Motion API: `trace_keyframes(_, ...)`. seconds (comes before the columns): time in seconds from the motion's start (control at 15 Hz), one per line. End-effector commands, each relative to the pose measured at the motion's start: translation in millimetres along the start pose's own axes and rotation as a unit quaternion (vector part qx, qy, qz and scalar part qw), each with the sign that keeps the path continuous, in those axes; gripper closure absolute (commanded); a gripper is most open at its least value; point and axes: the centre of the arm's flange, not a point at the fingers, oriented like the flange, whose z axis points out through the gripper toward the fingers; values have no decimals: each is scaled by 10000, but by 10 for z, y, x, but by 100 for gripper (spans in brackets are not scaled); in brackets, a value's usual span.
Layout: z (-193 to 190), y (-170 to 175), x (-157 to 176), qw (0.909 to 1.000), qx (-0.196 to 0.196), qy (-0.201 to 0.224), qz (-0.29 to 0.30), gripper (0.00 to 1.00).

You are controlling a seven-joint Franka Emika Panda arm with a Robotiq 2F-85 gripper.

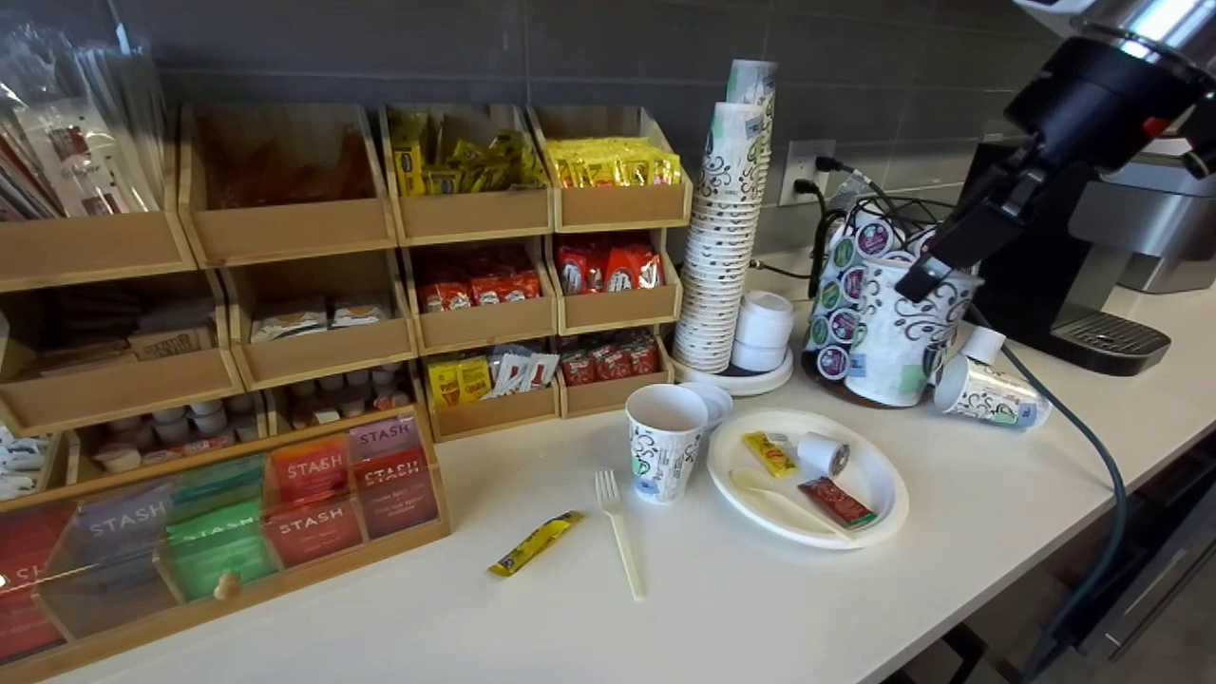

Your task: Pick up the coffee cup in the middle and put it inside the coffee cup on the left.

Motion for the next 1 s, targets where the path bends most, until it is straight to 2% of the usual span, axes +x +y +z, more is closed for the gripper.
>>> trace_keyframes(0.0, 28, -613, 260, 9946, 135, 517, -890, 99)
trace_keyframes(0.13, 63, -867, 442, 9864, 127, 877, -1382, 99)
trace_keyframes(0.27, 261, -1032, 666, 9746, 217, 1172, -1895, 99)
trace_keyframes(0.47, 583, -1122, 939, 9616, 89, 1322, -2404, 99)
trace_keyframes(0.67, 934, -1007, 1084, 9611, 122, 1080, -2537, 99)
trace_keyframes(0.93, 1214, -746, 1227, 9635, -73, 889, -2524, 99)
